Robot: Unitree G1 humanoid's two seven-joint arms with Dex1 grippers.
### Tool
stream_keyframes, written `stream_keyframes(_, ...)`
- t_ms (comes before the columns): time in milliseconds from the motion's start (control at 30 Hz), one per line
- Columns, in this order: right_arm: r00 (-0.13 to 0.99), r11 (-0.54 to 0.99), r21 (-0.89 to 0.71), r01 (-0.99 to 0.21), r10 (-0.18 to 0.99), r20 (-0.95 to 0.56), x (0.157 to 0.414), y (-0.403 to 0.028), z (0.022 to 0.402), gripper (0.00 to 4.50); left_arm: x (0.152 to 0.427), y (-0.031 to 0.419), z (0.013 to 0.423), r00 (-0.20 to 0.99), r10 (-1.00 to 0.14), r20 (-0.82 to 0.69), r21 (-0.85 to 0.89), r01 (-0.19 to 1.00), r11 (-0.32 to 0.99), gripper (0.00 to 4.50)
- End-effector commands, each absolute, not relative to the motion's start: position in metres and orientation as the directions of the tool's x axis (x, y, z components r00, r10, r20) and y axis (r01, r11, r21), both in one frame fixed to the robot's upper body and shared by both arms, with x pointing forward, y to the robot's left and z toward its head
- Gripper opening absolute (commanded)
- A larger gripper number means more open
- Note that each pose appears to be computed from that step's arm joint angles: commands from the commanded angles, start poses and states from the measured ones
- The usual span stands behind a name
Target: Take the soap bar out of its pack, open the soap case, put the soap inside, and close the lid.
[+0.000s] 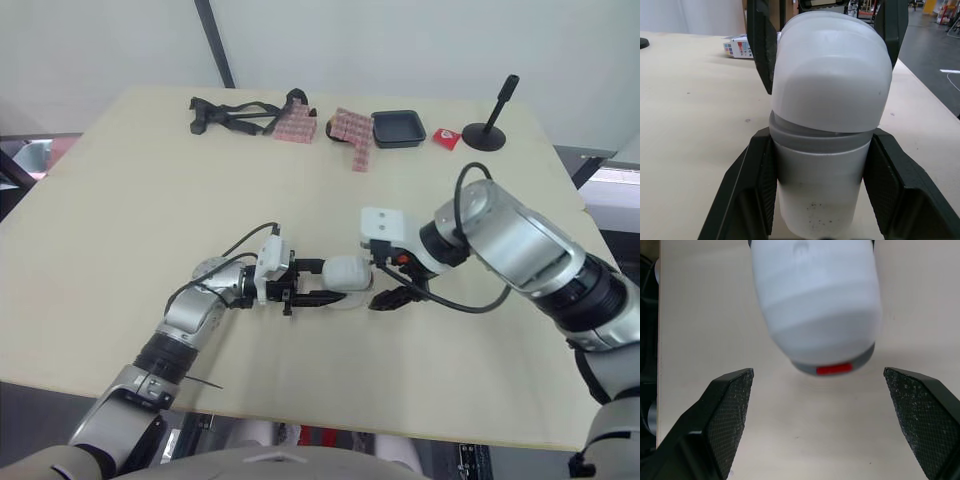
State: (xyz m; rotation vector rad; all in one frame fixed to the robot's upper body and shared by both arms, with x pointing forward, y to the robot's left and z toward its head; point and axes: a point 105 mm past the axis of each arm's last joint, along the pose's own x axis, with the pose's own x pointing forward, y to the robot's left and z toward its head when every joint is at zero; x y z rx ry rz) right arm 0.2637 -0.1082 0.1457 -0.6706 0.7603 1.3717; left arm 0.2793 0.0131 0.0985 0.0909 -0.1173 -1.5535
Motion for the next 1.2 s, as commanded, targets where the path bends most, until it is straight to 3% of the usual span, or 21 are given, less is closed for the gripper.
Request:
stream_keyframes(33,0.102,0.143,-0.014,-0.99,0.631,-0.769,0.265,-0.12,0.152,4.48,0.279,0.016,0.102,0.019,-1.0,0.019,0.153,0.988,0.022,1.89)
stream_keyframes(233,0.16,0.217,0.023,-0.976,0.782,-0.603,0.264,-0.144,0.134,4.48,0.279,0.016,0.106,0.012,-0.999,0.038,0.159,0.987,0.018,1.89)
stream_keyframes(467,0.235,0.263,-0.006,-0.965,0.848,-0.476,0.251,-0.176,0.096,4.48,0.28,0.018,0.107,0.016,-0.999,0.042,0.16,0.987,0.022,1.89)
stream_keyframes(600,0.3,0.304,-0.052,-0.951,0.873,-0.384,0.25,-0.181,0.085,3.36,0.279,0.019,0.107,0.019,-0.999,0.036,0.162,0.986,0.025,1.89)
stream_keyframes(933,0.417,0.409,-0.09,-0.908,0.867,-0.274,0.248,-0.196,0.062,0.03,0.282,0.021,0.108,0.047,-0.998,0.043,0.161,0.986,0.053,1.89)
stream_keyframes(1100,0.449,0.431,-0.127,-0.893,0.862,-0.236,0.249,-0.202,0.061,0.03,0.281,0.021,0.108,0.044,-0.998,0.042,0.16,0.986,0.051,1.89)
stream_keyframes(1200,0.482,0.454,-0.185,-0.872,0.863,-0.153,0.261,-0.199,0.083,0.03,0.28,0.02,0.107,0.038,-0.998,0.041,0.16,0.986,0.044,1.89)
